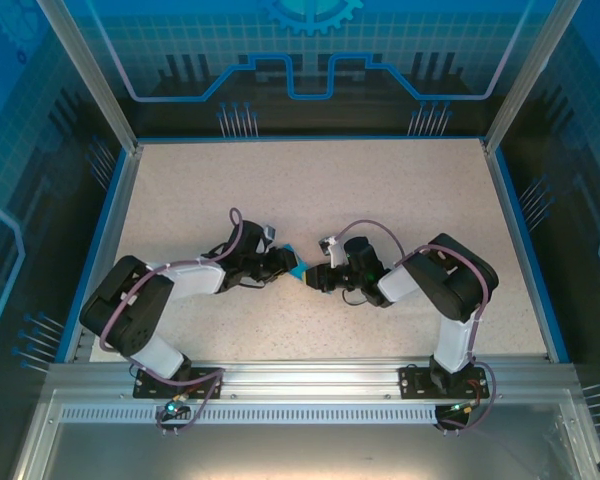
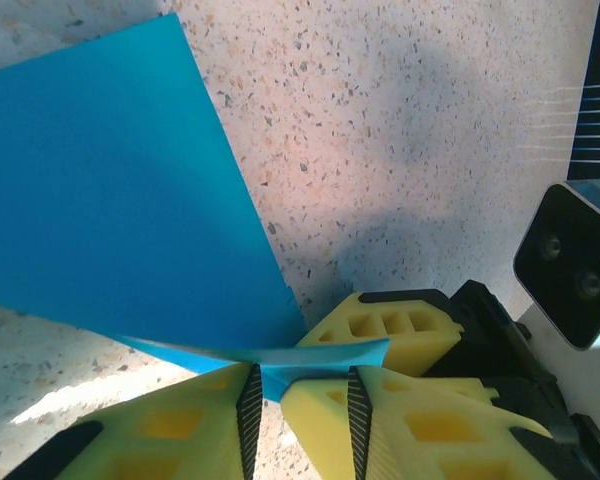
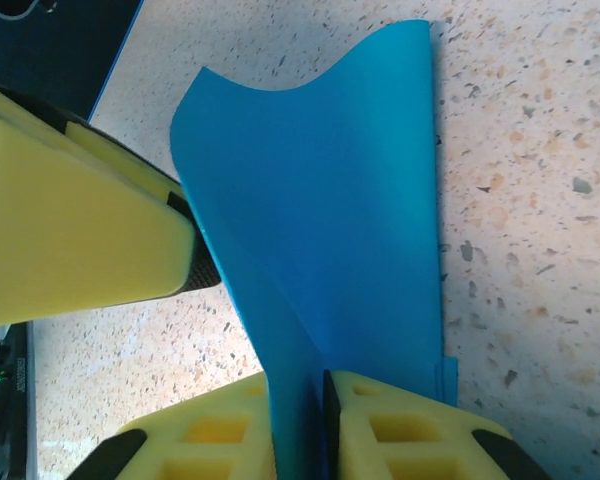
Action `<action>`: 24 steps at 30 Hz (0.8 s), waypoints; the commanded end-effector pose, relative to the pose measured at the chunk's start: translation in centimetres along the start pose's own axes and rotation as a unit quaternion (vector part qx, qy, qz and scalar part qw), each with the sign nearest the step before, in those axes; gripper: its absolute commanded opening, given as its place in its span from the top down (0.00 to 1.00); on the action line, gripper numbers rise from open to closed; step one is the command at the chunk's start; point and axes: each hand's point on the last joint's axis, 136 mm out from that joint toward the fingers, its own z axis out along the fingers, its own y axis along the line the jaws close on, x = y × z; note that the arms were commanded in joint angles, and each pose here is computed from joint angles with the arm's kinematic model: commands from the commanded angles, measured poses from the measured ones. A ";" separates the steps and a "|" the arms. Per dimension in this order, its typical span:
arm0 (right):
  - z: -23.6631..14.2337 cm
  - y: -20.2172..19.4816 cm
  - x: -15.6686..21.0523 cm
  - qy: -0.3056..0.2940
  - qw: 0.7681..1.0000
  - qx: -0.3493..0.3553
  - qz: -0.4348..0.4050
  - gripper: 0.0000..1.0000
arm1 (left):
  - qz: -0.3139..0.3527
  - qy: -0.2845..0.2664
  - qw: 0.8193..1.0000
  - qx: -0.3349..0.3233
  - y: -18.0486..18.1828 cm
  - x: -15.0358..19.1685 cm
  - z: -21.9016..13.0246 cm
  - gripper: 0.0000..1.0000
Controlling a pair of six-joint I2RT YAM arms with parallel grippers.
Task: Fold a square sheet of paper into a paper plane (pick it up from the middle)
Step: Fold the wing for the fifth time at the center of the table.
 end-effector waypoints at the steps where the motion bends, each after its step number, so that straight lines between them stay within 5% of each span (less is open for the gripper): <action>1: 0.1 -1.1 0.5 0.016 1.000 0.013 0.018 0.79 | 0.010 0.002 1.000 0.005 -1.0 -0.5 0.4 0.69; 24: -1.2 0.3 -1.6 0.015 0.999 0.031 -0.023 0.71 | -0.025 0.012 0.998 -0.059 1.6 -0.4 1.2 0.71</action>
